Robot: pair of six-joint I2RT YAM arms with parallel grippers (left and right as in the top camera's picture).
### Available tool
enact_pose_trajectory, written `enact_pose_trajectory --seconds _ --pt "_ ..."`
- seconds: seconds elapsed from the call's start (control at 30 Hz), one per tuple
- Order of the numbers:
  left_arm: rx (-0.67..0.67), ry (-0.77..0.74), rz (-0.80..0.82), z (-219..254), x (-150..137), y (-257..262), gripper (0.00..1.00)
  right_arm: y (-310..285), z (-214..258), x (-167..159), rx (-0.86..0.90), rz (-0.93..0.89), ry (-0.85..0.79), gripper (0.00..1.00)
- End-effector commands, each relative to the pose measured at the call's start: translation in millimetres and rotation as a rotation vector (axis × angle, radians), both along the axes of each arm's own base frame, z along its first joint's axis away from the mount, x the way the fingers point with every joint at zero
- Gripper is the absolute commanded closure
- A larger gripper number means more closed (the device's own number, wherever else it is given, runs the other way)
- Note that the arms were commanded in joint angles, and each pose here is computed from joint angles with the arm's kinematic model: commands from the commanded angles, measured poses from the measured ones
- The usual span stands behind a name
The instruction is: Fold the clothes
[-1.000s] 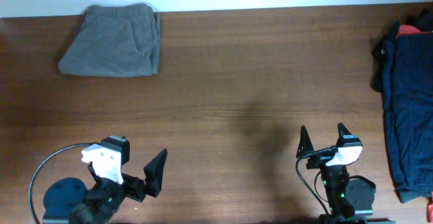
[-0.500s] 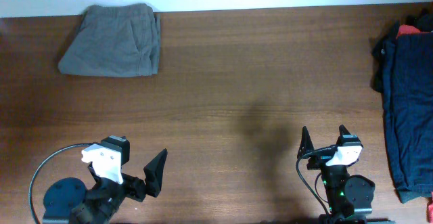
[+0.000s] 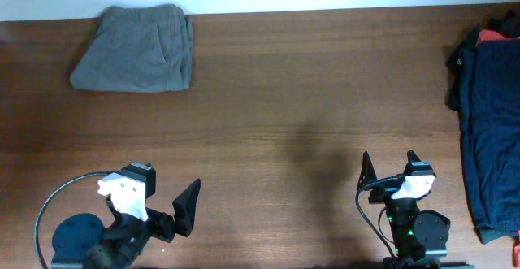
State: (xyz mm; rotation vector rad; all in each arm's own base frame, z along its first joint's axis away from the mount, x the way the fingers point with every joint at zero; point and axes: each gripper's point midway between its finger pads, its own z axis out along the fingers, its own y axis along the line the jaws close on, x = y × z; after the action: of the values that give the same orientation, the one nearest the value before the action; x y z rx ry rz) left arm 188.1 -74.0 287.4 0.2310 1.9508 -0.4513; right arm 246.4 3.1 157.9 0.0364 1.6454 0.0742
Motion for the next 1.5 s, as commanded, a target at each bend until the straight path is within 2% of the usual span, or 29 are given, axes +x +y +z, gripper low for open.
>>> enact_pose_trajectory --seconds 0.0,0.57,0.83,1.27,1.47 --pt "-0.013 -0.001 -0.012 1 -1 -3 0.01 -4 -2 0 -0.009 -0.020 0.001 0.01" --pt "-0.043 0.029 -0.033 -2 -7 -7 0.01 -4 -2 0 -0.009 -0.020 0.001 0.01" --pt "0.029 0.068 0.154 -39 -4 25 0.01 -4 -2 0 -0.009 -0.020 0.001 0.01" --pt "-0.001 -0.160 0.164 -74 33 24 0.01 -4 -2 0 -0.009 -0.020 0.001 0.01" --pt "0.013 -0.242 0.262 -90 43 40 0.01 -4 -2 0 -0.009 -0.020 0.001 0.01"
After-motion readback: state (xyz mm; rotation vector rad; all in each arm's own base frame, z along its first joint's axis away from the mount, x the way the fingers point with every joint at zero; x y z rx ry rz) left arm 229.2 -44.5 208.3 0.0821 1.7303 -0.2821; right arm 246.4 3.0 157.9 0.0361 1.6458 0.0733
